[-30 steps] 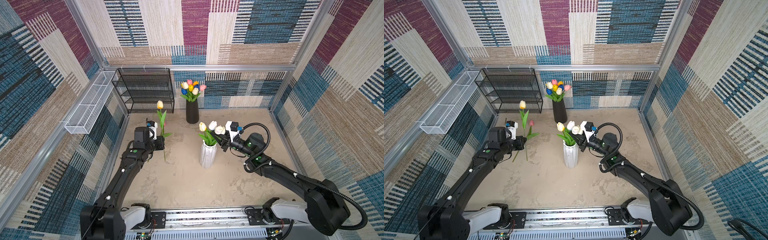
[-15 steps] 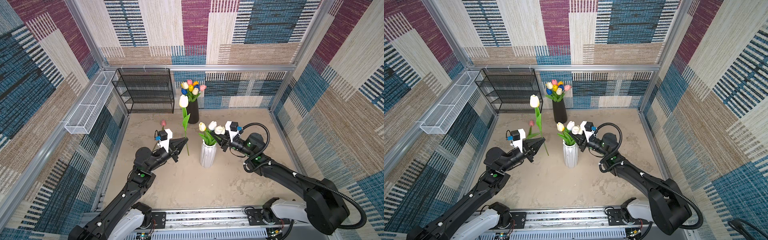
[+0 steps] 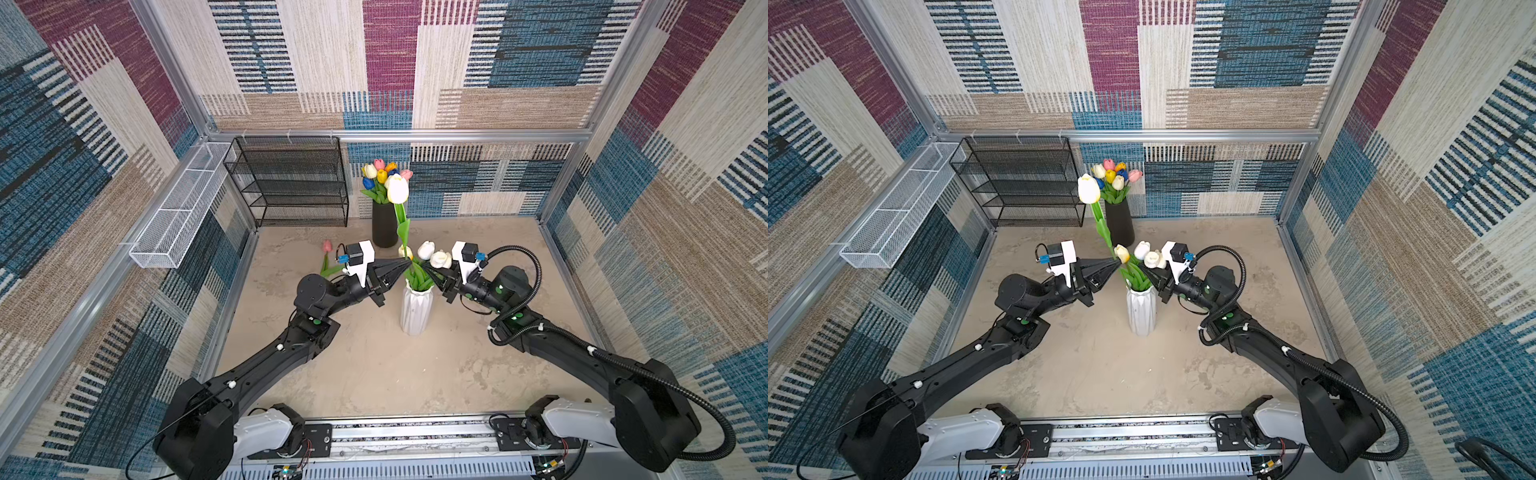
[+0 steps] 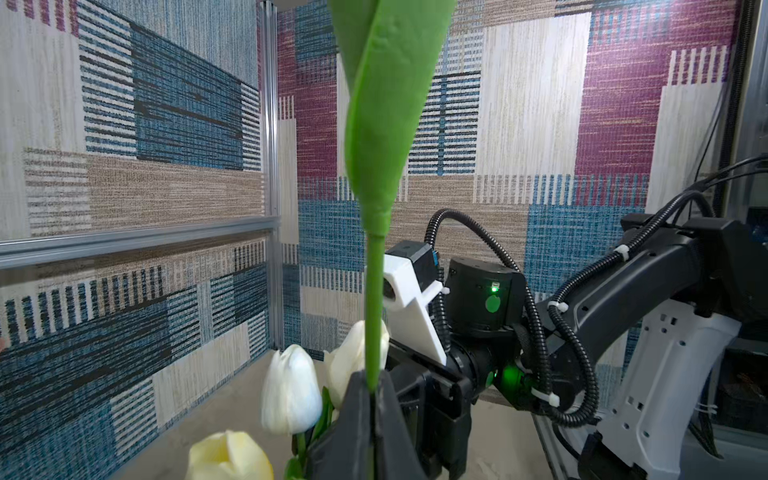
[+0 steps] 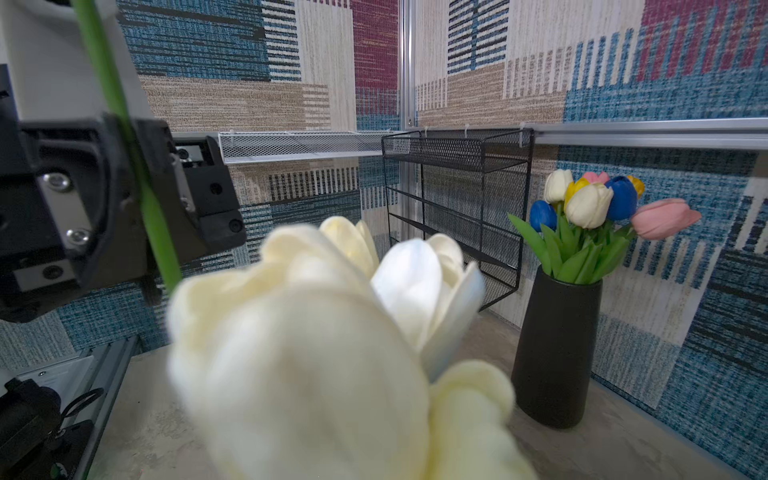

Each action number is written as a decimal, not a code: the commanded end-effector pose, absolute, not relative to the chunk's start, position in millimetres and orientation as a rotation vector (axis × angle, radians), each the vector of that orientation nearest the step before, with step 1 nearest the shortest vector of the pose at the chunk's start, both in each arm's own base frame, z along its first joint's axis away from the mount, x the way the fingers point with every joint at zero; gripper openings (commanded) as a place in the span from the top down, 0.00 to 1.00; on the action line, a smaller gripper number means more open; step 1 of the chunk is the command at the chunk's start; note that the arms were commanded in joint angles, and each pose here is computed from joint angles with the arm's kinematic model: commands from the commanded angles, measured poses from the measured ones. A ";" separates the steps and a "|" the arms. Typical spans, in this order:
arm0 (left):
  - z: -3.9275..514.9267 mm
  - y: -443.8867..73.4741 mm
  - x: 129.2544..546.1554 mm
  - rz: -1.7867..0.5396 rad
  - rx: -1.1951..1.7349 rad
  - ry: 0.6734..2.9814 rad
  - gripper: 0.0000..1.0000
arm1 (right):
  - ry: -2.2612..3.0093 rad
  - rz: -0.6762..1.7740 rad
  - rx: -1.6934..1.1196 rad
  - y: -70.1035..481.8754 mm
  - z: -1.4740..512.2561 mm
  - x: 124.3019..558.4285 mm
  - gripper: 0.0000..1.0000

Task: Arrange the flowers into the vase
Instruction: 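Lift the yellow-tipped tulip with the left gripper and carry it over the vase, then lower the yellow-tipped tulip into the white vase and open the left gripper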

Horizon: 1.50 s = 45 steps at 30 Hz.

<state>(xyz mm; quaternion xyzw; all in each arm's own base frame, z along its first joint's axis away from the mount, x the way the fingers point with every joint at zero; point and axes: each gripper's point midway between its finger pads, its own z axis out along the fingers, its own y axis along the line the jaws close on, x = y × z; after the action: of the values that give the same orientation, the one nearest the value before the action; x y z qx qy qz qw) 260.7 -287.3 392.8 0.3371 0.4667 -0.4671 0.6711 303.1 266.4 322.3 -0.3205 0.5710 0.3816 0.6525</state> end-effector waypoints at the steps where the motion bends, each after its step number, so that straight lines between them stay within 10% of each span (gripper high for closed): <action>1: 401.0 -286.9 266.3 -0.988 0.756 0.986 1.00 | 1.249 0.857 -0.712 263.5 335.0 301.1 0.80; 37: 304.2 -304.8 290.5 -0.981 0.766 1.212 1.00 | 1.250 0.844 -0.717 263.7 331.6 302.9 0.79; 45: 292.8 -301.7 280.2 -0.958 0.827 1.284 0.54 | 1.250 0.841 -0.717 263.5 330.7 303.0 0.77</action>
<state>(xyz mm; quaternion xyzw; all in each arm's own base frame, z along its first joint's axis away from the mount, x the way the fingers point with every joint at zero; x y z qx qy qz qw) 286.9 -301.1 292.0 0.3335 0.5595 -0.4289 0.6259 303.6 265.4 323.4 -0.3204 0.5683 0.3766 0.6577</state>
